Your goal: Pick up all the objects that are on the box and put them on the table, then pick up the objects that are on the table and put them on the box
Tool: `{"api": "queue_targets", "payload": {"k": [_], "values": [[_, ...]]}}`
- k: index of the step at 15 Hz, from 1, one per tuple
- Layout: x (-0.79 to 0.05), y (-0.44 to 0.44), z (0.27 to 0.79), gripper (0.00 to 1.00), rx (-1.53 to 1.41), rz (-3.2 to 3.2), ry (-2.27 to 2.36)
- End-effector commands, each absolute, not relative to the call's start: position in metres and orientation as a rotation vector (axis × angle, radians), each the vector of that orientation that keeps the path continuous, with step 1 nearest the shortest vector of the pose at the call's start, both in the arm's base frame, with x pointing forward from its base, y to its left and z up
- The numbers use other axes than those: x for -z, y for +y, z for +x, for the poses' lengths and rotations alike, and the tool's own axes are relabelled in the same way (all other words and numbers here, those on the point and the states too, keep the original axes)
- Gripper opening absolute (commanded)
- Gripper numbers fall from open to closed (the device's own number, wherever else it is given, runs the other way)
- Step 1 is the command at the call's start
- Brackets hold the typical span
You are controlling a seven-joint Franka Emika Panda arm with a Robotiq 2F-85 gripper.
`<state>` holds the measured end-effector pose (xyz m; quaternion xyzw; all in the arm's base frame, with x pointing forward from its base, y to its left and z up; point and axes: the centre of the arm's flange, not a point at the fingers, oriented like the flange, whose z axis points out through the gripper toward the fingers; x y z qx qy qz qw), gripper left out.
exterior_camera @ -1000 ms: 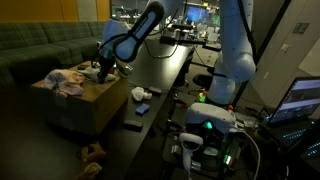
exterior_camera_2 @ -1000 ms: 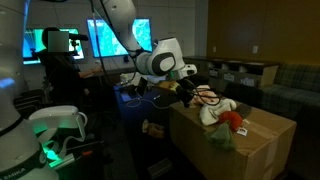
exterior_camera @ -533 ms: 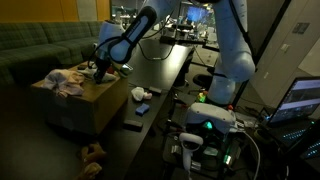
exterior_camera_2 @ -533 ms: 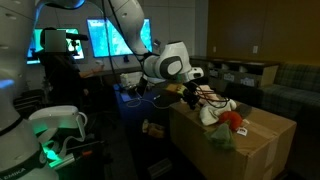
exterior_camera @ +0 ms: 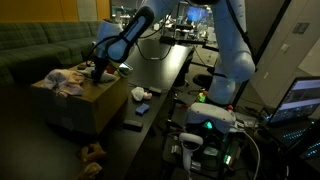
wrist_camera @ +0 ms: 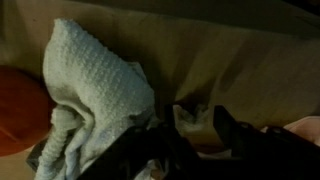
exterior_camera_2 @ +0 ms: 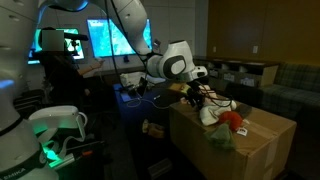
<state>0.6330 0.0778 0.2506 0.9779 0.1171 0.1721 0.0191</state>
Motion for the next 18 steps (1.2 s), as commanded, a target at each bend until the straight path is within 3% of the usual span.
{"api": "queue_targets", "payload": {"k": [1,4,18], "values": [[-0.272,0.074,0.644,0.77,-0.581,3.021,0.344],[-0.296,0.077,0.645,0.99,-0.627,3.013,0.359],[-0.334,0.157,0.660,1.00,-0.699,3.011,0.567]]}}
